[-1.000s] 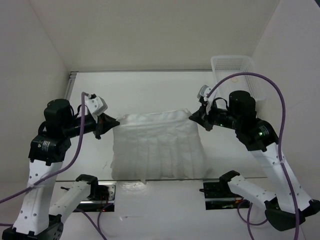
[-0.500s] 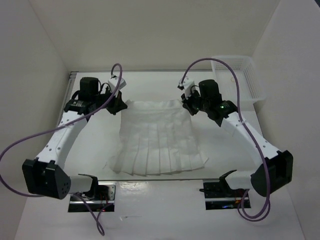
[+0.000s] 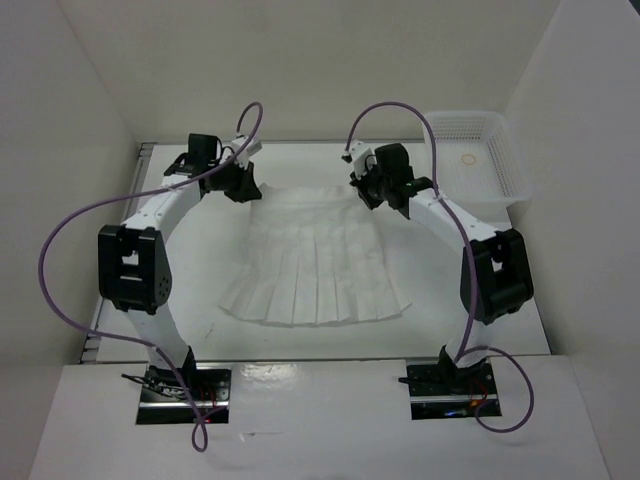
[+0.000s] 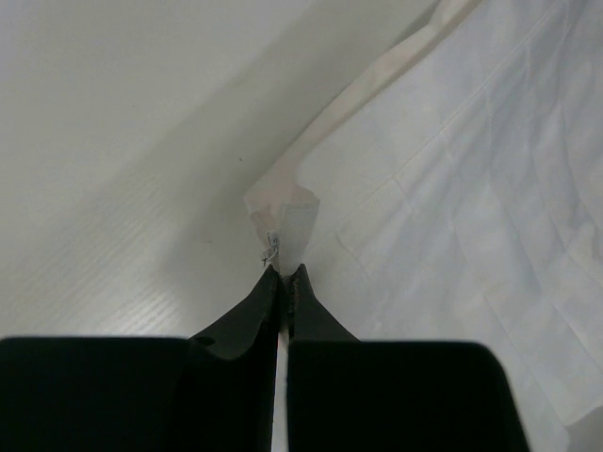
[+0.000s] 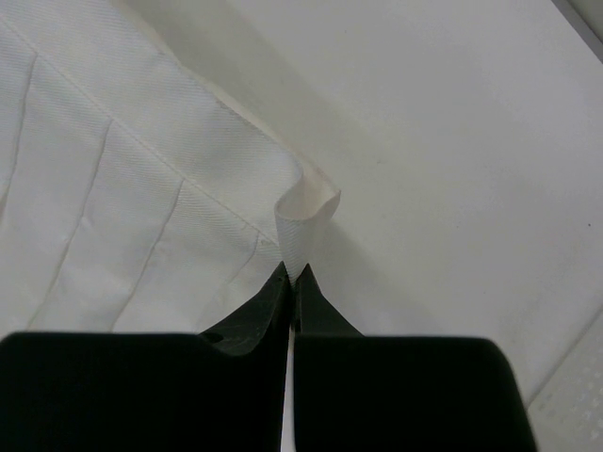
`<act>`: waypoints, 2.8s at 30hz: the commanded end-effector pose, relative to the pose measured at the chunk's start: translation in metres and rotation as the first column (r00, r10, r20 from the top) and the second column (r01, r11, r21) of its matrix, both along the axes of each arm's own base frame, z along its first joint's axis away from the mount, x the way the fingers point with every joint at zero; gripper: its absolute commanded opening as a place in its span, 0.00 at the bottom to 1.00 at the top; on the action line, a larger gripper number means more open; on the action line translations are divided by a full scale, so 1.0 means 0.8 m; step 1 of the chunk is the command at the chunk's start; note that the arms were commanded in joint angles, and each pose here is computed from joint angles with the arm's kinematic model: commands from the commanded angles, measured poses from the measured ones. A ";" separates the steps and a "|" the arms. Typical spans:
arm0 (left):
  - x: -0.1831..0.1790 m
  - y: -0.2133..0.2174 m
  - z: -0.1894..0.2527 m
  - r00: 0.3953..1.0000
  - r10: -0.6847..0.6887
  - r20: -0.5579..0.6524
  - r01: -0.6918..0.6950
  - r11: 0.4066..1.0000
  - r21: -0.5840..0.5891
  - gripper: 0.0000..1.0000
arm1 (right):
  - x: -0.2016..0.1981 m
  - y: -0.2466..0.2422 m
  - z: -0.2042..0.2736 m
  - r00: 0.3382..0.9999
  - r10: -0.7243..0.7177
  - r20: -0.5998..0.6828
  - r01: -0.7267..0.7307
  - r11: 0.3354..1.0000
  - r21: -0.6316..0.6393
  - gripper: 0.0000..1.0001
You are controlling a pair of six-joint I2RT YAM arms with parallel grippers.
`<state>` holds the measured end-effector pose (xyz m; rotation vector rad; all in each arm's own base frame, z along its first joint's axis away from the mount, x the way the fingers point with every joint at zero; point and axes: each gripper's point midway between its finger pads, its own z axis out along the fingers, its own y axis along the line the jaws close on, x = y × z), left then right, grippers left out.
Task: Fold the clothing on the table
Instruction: Flatten the skirt out
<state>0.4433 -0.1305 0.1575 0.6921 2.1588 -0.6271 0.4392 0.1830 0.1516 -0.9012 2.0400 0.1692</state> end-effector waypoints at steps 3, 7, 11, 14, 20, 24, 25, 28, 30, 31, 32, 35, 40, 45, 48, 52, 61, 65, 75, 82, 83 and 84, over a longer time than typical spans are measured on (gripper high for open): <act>0.056 0.029 -0.004 0.997 0.057 0.053 -0.059 0.998 0.030 0.00 | 0.072 -0.039 0.024 0.983 -0.123 0.136 0.132 0.990 -0.056 0.00; 0.071 0.029 -0.010 0.997 0.057 0.052 -0.059 0.998 0.030 0.00 | 0.091 -0.047 0.011 0.978 -0.158 0.136 0.169 0.983 -0.076 0.00; 0.083 0.030 -0.012 0.996 0.058 0.063 -0.061 0.997 0.041 0.00 | 0.102 -0.047 0.014 0.971 -0.187 0.152 0.198 0.978 -0.060 0.00; 0.091 0.036 -0.013 0.995 0.067 0.068 -0.070 0.997 0.040 0.00 | 0.110 -0.049 0.022 0.961 -0.220 0.168 0.230 0.972 -0.044 0.00; 0.086 0.035 0.011 0.995 0.025 0.094 -0.028 0.999 0.029 0.00 | 0.110 -0.045 0.035 0.961 -0.224 0.160 0.230 0.973 -0.017 0.00; 0.064 0.033 0.026 0.992 -0.030 0.120 0.025 0.999 0.048 0.00 | 0.097 -0.037 0.048 0.974 -0.177 0.145 0.179 0.984 -0.005 0.00; 0.054 0.032 0.031 0.992 -0.047 0.121 0.041 0.998 0.050 0.00 | 0.092 -0.036 0.052 0.977 -0.158 0.143 0.161 0.987 -0.010 0.00; 0.030 0.033 0.026 0.990 -0.094 0.107 0.086 0.993 0.080 0.00 | 0.075 -0.035 0.052 0.985 -0.115 0.128 0.119 0.993 -0.022 0.00; 0.009 0.034 0.026 0.986 -0.129 0.103 0.119 0.988 0.096 0.00 | 0.058 -0.035 0.054 0.990 -0.076 0.122 0.080 0.996 -0.030 0.00; 0.001 0.034 0.027 0.985 -0.137 0.100 0.127 0.987 0.102 0.00 | 0.049 -0.031 0.054 0.991 -0.048 0.123 0.055 0.997 -0.051 0.00; -0.005 0.035 0.028 0.982 -0.157 0.109 0.144 0.982 0.120 0.00 | 0.038 -0.033 0.045 0.994 -0.033 0.105 0.040 0.997 -0.063 0.00; -0.036 0.038 0.032 0.976 -0.192 0.102 0.176 0.974 0.145 0.00 | 0.008 -0.030 0.053 0.994 0.037 0.100 -0.029 0.996 -0.079 0.00; -0.088 0.046 0.035 0.957 -0.275 0.095 0.249 0.943 0.219 0.04 | -0.050 -0.025 0.062 0.980 0.188 0.063 -0.181 0.978 -0.104 0.01; -0.138 0.050 0.017 0.935 -0.350 0.064 0.321 0.907 0.273 0.07 | -0.113 -0.026 0.055 0.949 0.315 0.024 -0.307 0.938 -0.163 0.01; -0.167 0.049 0.012 0.910 -0.413 0.039 0.384 0.875 0.294 0.08 | -0.140 -0.029 0.044 0.930 0.366 -0.017 -0.362 0.911 -0.197 0.01; -0.206 0.054 0.008 0.881 -0.473 -0.006 0.449 0.832 0.325 0.12 | -0.174 -0.034 0.026 0.908 0.408 -0.094 -0.418 0.877 -0.235 0.01; -0.254 0.058 0.016 0.851 -0.524 -0.024 0.495 0.787 0.368 0.14 | -0.219 -0.027 0.009 0.877 0.459 -0.144 -0.481 0.827 -0.291 0.00; -0.236 0.060 0.012 0.886 -0.463 0.018 0.421 0.822 0.384 0.14 | -0.196 -0.023 0.009 0.907 0.411 -0.087 -0.417 0.857 -0.302 0.00; -0.132 0.035 -0.063 0.929 -0.338 -0.152 0.364 0.909 0.201 0.11 | -0.093 -0.011 -0.030 0.977 0.204 -0.057 -0.212 0.941 -0.263 0.00; -0.046 0.022 -0.074 0.954 -0.253 -0.164 0.277 0.949 0.149 0.11 | 0.004 -0.031 -0.037 0.999 0.039 -0.009 -0.040 0.964 -0.265 0.00; -0.035 0.026 -0.080 0.958 -0.233 -0.166 0.260 0.951 0.166 0.11 | 0.016 -0.035 -0.037 1.000 0.013 -0.001 -0.012 0.965 -0.261 0.00; -0.022 0.024 -0.070 0.965 -0.217 -0.149 0.240 0.957 0.162 0.11 | 0.025 -0.038 -0.039 1.000 0.003 -0.001 -0.003 0.965 -0.261 0.00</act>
